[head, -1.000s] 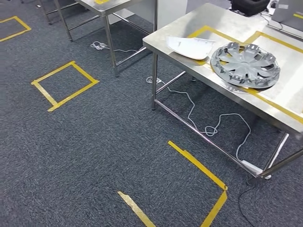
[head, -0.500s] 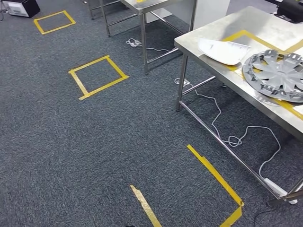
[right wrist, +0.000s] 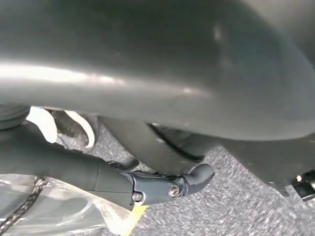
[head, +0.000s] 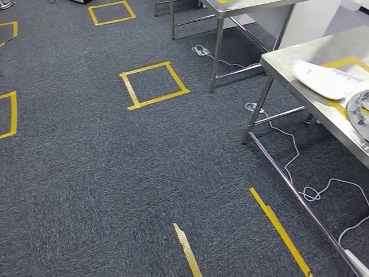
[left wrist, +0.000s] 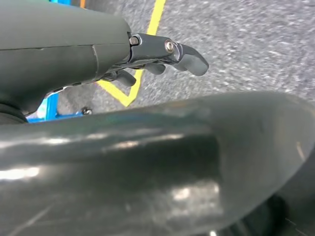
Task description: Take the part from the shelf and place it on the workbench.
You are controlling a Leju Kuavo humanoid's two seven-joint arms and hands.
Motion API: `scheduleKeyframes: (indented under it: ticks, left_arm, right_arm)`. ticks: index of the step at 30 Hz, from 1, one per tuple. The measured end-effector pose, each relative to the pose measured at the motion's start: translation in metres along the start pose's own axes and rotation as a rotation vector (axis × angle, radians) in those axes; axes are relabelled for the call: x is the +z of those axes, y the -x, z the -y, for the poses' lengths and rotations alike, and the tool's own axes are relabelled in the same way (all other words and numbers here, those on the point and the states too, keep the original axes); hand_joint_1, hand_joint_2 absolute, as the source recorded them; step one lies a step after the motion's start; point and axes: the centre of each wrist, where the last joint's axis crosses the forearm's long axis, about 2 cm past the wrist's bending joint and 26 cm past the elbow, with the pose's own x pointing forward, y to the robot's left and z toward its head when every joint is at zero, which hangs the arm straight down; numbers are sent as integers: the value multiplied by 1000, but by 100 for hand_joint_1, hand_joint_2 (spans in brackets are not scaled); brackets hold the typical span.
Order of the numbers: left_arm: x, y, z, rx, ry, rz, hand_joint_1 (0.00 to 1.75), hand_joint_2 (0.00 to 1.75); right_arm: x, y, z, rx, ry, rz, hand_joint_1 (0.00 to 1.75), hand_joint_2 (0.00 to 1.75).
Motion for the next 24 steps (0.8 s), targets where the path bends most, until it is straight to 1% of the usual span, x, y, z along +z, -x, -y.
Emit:
scheduleKeyframes:
  ticks: [6, 14, 18, 24]
  left_arm:
    - [-1, 1, -4, -25, 4, 7, 0, 0]
    - [-2, -1, -7, -113, 32, 25, 0, 0]
    - [-2, -1, -9, -149, 24, 30, 0, 0]
    - [-2, -5, -13, -265, -3, 50, 0, 0]
  right_arm:
    - [1, 9, 4, -9, 20, -17, 0, 0]
    - [1, 19, 13, -71, 66, -12, 0, 0]
    - [1, 19, 16, -84, 78, -19, 0, 0]
    - [1, 20, 22, -105, 88, -54, 0, 0]
